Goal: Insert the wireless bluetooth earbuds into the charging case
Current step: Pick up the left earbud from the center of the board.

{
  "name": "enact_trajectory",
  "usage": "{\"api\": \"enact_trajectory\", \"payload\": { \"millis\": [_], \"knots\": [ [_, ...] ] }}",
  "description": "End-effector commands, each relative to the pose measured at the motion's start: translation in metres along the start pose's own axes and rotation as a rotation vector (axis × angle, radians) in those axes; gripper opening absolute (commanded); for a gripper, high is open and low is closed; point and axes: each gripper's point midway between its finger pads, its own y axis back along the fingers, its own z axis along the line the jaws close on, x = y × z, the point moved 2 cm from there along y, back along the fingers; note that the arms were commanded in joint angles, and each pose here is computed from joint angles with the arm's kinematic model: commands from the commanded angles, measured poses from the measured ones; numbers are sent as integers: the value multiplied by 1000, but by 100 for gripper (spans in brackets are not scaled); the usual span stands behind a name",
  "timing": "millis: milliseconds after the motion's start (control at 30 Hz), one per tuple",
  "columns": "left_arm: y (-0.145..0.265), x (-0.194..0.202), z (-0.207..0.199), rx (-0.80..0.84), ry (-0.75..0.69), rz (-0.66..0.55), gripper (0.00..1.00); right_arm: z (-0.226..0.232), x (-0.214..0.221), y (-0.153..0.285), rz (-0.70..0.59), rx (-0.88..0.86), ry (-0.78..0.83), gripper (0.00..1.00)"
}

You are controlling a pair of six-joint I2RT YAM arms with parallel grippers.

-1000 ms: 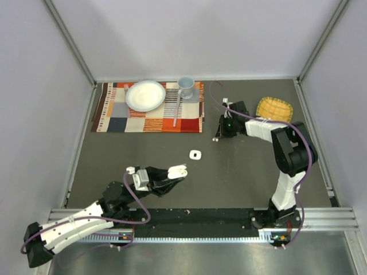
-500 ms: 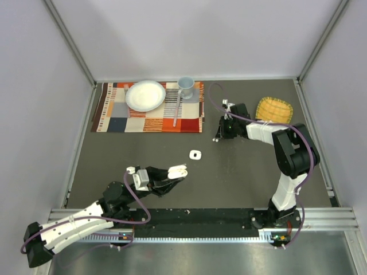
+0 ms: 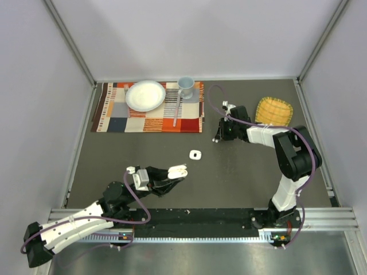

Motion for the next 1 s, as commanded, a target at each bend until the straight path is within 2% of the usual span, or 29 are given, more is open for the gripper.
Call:
{"api": "enact_trajectory", "payload": {
  "millis": [0, 367, 767, 867, 967],
  "knots": [
    [-1, -7, -2, 10, 2, -41, 0, -3, 37, 4, 111, 29, 8, 24],
    [-1, -6, -1, 6, 2, -40, 0, 10, 34, 2, 98, -44, 23, 22],
    [-1, -4, -1, 6, 5, -33, 0, 22, 34, 6, 64, -113, 39, 13],
    [-1, -3, -1, 6, 9, -33, 0, 23, 38, 7, 66, -123, 35, 10],
    [-1, -4, -2, 7, 7, -36, 0, 28, 36, 10, 46, -150, 27, 0]
  ]
}}
